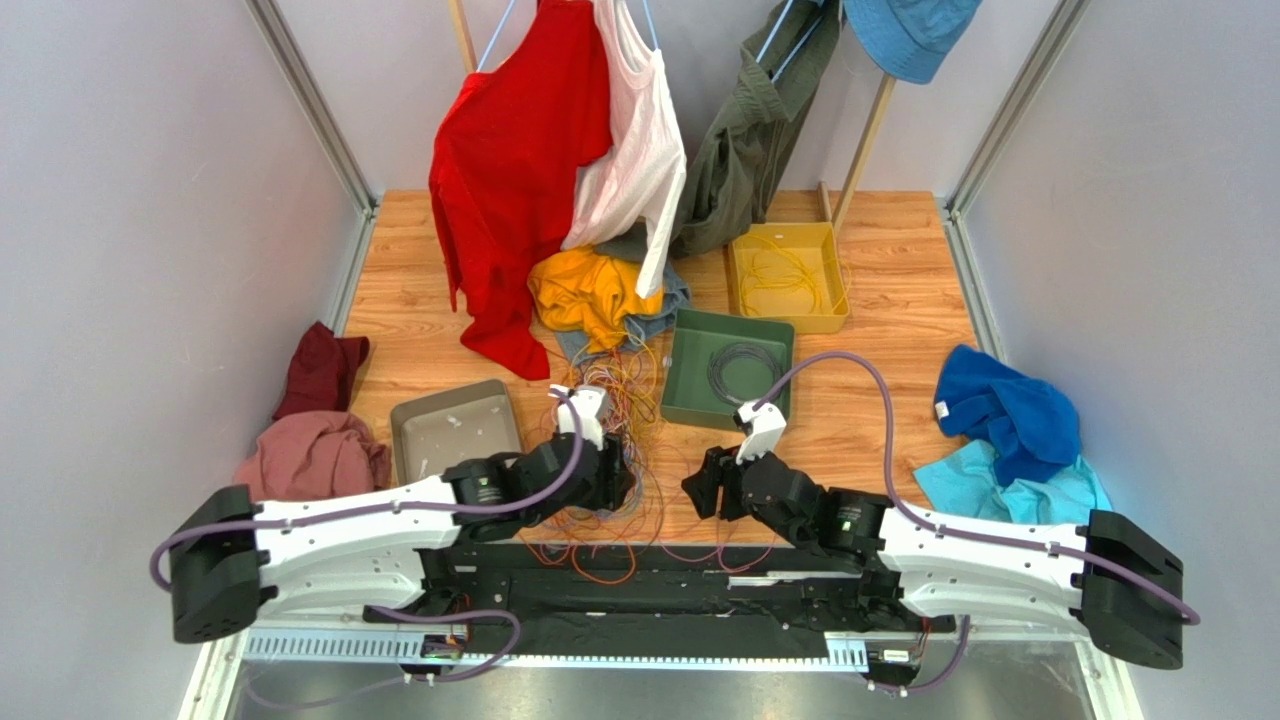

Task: Untangle the cables

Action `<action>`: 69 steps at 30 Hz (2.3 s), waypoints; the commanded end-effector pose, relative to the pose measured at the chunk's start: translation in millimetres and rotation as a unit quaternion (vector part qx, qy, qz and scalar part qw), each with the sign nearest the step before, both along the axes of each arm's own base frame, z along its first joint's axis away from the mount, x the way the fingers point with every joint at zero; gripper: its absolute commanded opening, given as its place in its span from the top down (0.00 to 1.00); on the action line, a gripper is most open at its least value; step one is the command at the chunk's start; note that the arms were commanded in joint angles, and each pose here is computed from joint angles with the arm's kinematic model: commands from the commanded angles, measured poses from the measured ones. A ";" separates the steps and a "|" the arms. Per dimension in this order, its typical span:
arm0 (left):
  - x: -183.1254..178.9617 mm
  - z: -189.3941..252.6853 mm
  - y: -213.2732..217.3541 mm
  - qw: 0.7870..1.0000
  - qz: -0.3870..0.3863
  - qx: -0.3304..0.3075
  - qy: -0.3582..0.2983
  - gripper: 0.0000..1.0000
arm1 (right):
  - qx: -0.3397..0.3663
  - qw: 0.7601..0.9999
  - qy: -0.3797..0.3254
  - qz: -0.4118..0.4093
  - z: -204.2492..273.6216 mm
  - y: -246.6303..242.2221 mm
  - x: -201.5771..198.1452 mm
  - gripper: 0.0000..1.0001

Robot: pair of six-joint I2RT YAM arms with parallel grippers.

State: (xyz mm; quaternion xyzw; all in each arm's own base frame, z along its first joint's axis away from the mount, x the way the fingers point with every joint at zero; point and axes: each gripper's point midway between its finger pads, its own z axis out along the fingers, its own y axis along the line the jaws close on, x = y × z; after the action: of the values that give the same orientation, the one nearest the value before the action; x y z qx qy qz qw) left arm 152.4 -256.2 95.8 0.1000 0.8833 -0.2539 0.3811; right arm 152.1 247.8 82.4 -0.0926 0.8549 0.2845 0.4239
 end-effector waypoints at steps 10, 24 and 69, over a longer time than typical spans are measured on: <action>-3.1 -34.5 -27.7 0.998 -0.018 0.030 0.055 0.39 | 0.068 0.997 -0.023 -0.015 29.5 -22.1 -8.1 0.42; 1.4 57.9 -14.2 0.998 -0.045 -0.019 -0.035 1.00 | 0.074 0.997 -0.027 -0.022 33.9 -27.5 -7.9 0.43; 33.8 330.4 201.2 0.942 0.261 -0.035 -0.206 1.00 | 0.104 0.993 -0.063 0.001 55.7 -35.5 -13.0 0.43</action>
State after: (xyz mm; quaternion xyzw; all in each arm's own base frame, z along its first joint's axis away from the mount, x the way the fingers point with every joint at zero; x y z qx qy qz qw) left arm 181.0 -46.4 362.6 -0.0952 0.8073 -0.1043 0.5730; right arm 137.9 212.6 137.2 -0.0614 0.7943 0.3705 0.4776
